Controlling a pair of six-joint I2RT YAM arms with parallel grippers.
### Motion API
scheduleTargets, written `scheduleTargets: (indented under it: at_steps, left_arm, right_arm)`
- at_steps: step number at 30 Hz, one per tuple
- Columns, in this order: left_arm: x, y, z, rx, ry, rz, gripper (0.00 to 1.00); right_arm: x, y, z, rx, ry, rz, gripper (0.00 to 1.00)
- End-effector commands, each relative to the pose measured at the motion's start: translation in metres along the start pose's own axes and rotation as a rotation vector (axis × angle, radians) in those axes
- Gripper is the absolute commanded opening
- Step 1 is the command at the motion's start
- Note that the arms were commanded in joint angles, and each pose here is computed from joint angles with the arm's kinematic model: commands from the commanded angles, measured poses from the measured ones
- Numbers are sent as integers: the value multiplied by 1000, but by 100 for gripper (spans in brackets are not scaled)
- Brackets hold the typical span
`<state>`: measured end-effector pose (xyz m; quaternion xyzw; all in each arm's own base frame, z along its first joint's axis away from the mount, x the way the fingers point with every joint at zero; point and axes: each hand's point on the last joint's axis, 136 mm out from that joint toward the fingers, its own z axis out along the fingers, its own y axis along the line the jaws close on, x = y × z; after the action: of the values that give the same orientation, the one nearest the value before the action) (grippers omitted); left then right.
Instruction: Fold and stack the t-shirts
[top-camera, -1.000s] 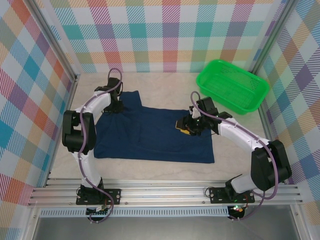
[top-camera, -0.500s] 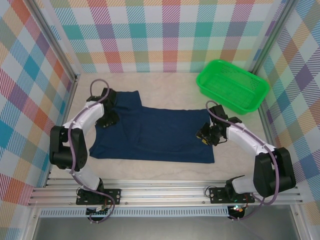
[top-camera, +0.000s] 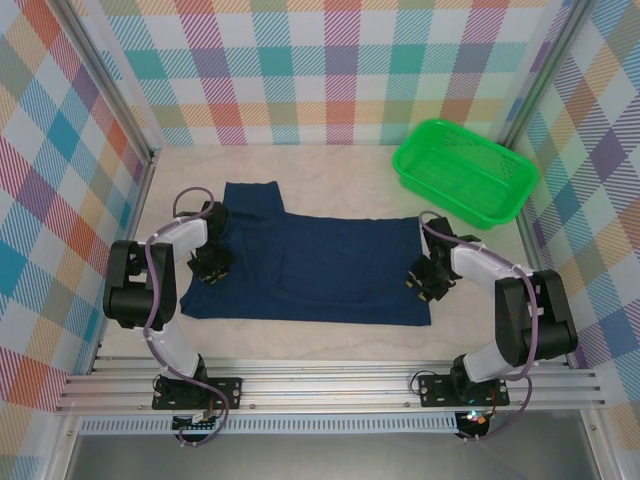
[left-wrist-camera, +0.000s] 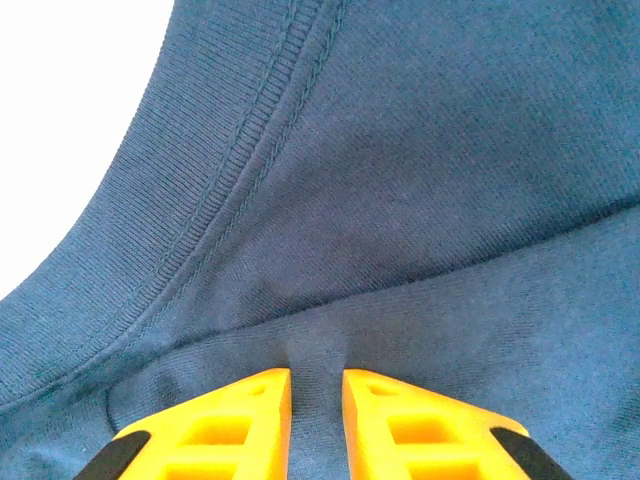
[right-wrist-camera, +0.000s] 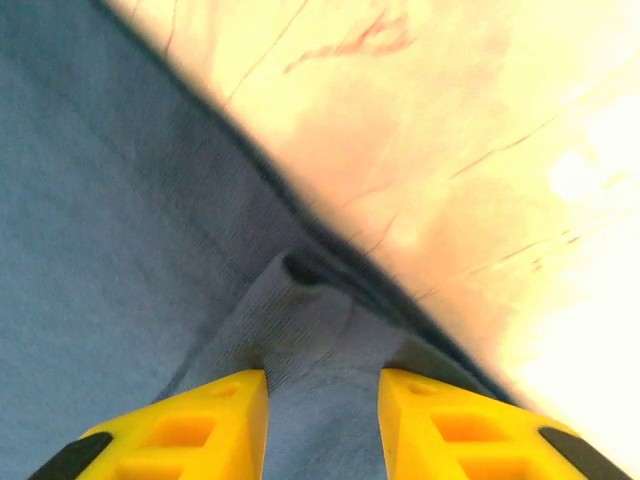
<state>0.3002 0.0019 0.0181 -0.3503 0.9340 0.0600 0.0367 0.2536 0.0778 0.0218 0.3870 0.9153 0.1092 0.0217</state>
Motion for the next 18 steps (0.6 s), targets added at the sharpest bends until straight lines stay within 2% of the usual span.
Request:
scheduleTargets:
  at_steps: [1, 9, 15, 18]
  left_arm:
    - [3, 7, 0, 1, -13, -13, 22]
    - [16, -10, -36, 122, -41, 8, 23]
    - [26, -15, -26, 146, -19, 9, 23]
    - [24, -9, -17, 103, -19, 10, 23]
  right_arm:
    - [-8, 1, -10, -22, -27, 29, 36]
    - [-1, 11, -28, -100, -20, 145, 37]
    - [-9, 25, -17, -104, -3, 175, 37]
    - [-12, 26, -11, -81, 1, 179, 33]
